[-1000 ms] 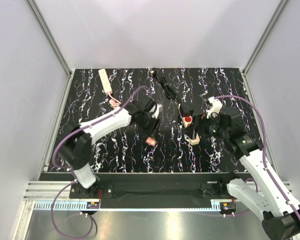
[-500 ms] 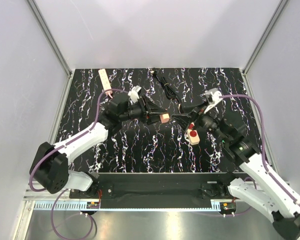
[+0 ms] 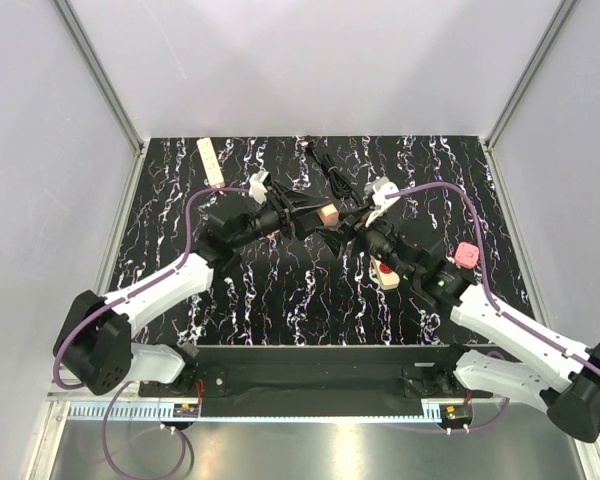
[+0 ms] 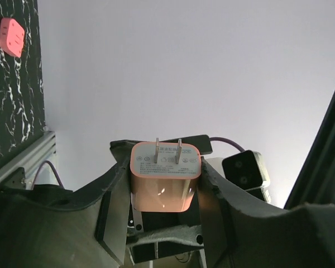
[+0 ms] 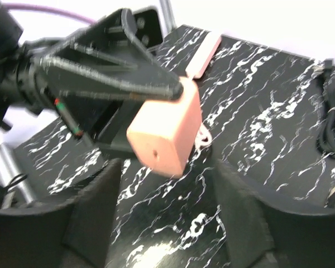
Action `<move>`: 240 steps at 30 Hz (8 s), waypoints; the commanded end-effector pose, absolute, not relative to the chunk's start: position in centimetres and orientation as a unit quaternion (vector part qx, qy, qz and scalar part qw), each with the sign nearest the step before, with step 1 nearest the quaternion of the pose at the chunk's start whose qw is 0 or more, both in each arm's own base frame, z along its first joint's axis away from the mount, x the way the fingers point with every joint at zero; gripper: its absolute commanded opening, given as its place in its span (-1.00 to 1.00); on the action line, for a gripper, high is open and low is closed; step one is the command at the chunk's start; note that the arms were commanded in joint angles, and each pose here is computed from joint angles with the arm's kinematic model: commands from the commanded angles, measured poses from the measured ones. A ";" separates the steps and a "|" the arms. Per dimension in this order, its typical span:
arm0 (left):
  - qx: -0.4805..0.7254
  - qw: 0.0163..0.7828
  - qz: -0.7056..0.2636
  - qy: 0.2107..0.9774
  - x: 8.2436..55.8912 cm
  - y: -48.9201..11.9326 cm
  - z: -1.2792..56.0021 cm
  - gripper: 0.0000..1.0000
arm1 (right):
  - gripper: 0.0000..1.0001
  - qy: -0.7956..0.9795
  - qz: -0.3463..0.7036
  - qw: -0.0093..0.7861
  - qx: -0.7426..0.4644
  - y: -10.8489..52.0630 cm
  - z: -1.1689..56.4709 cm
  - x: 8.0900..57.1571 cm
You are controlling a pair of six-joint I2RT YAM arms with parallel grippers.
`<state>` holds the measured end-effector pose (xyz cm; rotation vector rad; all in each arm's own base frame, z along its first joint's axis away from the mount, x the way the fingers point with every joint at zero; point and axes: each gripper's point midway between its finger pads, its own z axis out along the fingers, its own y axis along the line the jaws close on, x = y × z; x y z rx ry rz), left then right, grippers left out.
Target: Insert the plug
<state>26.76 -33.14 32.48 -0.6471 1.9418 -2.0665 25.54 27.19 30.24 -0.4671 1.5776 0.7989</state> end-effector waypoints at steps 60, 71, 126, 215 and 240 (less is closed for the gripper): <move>0.093 0.397 -0.200 0.891 31.9 -19.6 24.8 0.98 | -1.00 0.961 0.039 0.239 -0.136 13.3 10.6 31.8; 0.091 0.399 -0.194 0.891 32.1 -19.3 24.7 0.98 | -1.00 0.965 0.070 0.210 -0.144 13.5 9.2 33.2; 0.082 0.398 -0.194 0.893 32.4 -18.8 24.6 0.98 | -1.00 0.983 0.060 0.131 -0.117 11.8 6.4 28.5; 0.084 0.394 -0.201 0.893 32.4 -19.1 24.1 0.98 | 0.66 0.962 0.028 0.268 -0.040 14.1 12.8 29.1; -0.180 0.267 -0.180 0.929 49.9 -6.0 8.9 0.74 | 0.59 0.866 0.254 0.425 -0.074 15.6 23.7 21.3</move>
